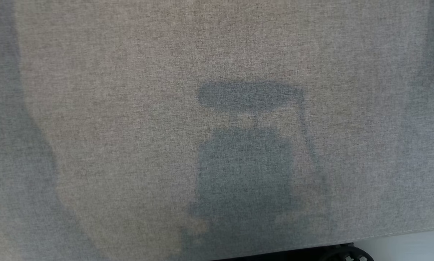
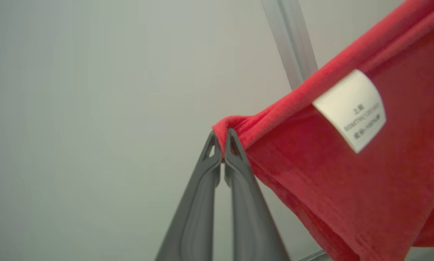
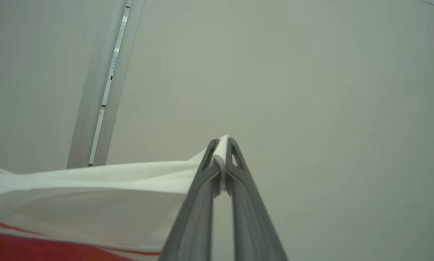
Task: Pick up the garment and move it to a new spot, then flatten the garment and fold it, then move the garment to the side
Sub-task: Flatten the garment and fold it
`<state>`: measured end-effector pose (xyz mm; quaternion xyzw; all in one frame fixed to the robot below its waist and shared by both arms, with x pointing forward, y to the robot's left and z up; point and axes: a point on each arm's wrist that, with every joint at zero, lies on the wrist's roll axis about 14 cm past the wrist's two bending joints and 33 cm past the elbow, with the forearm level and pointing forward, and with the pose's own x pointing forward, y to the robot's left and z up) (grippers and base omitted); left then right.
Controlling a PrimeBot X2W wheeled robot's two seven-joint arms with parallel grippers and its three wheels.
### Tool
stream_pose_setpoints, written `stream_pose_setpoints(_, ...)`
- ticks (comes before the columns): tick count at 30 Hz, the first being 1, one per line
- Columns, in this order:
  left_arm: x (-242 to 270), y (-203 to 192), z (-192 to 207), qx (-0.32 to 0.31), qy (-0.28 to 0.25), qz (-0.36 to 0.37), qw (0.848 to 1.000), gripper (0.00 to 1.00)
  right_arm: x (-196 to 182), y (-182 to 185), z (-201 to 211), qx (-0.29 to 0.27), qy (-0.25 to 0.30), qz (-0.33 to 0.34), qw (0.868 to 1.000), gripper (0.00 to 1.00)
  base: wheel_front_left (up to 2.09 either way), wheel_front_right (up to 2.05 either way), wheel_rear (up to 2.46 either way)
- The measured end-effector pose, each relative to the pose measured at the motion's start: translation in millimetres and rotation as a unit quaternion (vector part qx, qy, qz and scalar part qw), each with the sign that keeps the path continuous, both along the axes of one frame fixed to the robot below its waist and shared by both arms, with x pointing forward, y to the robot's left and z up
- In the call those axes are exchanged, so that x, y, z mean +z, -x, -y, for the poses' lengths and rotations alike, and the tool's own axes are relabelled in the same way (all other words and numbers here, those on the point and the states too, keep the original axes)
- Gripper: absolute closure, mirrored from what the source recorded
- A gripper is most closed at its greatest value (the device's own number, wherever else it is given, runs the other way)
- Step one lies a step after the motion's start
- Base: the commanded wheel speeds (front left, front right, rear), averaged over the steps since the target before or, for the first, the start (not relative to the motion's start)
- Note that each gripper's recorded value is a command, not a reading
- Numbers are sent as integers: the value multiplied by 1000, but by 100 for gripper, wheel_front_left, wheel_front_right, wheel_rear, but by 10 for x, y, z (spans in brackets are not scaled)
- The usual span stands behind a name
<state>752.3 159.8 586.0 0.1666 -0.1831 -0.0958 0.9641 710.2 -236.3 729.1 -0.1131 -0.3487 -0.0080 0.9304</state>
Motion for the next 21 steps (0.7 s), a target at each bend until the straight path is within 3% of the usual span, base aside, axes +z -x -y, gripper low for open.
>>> stream_pose_setpoints(5,-880,207,-7,2,34,-89,995,100,-909,-1,74,18,-39,-94,995,100,0,0,0)
stream_pose_setpoints(10,-1540,713,11,5,75,-170,983,100,-1659,336,83,41,-76,-183,979,100,0,0,0)
stream_pose_setpoints(14,-2050,1342,64,11,107,-252,962,100,-2205,779,78,54,-127,-261,956,100,0,0,0)
stream_pose_setpoints(21,-2182,2187,-64,52,168,-309,935,100,-2721,1671,113,57,-203,-358,910,100,0,0,0)
